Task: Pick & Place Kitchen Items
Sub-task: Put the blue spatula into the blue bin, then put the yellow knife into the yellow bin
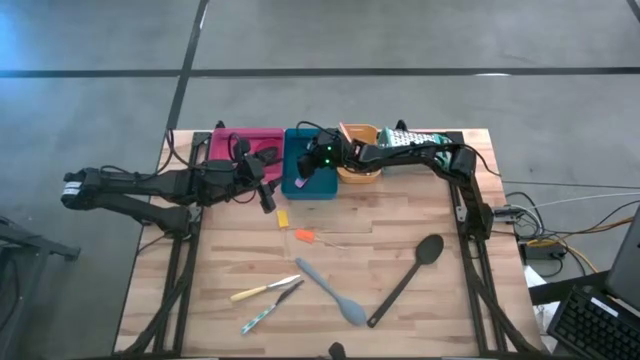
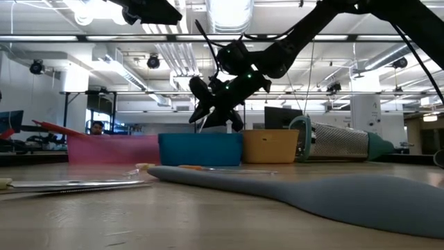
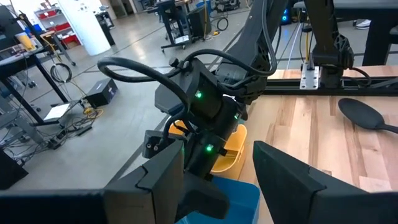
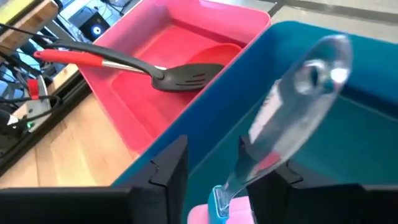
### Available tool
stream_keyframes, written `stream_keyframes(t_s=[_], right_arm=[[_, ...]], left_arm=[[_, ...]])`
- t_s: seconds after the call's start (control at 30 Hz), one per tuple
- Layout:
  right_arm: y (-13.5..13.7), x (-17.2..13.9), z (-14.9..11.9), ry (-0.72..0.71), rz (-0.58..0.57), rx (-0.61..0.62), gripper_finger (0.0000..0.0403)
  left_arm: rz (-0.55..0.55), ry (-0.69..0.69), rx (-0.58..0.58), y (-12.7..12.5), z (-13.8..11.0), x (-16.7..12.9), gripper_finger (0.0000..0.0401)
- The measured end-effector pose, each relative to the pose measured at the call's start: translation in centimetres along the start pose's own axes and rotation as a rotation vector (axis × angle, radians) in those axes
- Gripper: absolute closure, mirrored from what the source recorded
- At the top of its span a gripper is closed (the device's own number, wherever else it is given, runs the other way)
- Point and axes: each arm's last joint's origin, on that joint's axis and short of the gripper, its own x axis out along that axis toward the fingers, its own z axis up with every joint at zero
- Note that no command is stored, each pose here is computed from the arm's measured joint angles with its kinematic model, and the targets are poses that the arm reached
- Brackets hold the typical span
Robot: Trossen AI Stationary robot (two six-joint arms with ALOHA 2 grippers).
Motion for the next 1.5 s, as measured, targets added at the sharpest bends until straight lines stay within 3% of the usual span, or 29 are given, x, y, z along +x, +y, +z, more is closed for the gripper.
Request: stream_keyframes(t_s=[0.37,0.8,1.2,1.5], right_arm=[[0.0,-0.3,0.1,0.118,-0.013,-0.091,0.023],[1.0,-2.3,3.0,0.299,-0.293,-0.4,0.026],[1.0,-5.2,3.3,0.611,-0.371,-0.513,0.0282],[4.0,-9.3,2.6,0.795,-0.361,-0.593,0.0317]], left_arm=[[-0.001,0.0,-0.001,0.0,0.0,0.0,0.0204],[-0.001,0.0,-0.001,0.0,0.0,0.0,0.0204],[-0.007,0.057,0.029,-0.1,-0.6,0.0,0.0204],[-0.01,0.084,0.027,-0.1,-0.9,0.0,0.0204]])
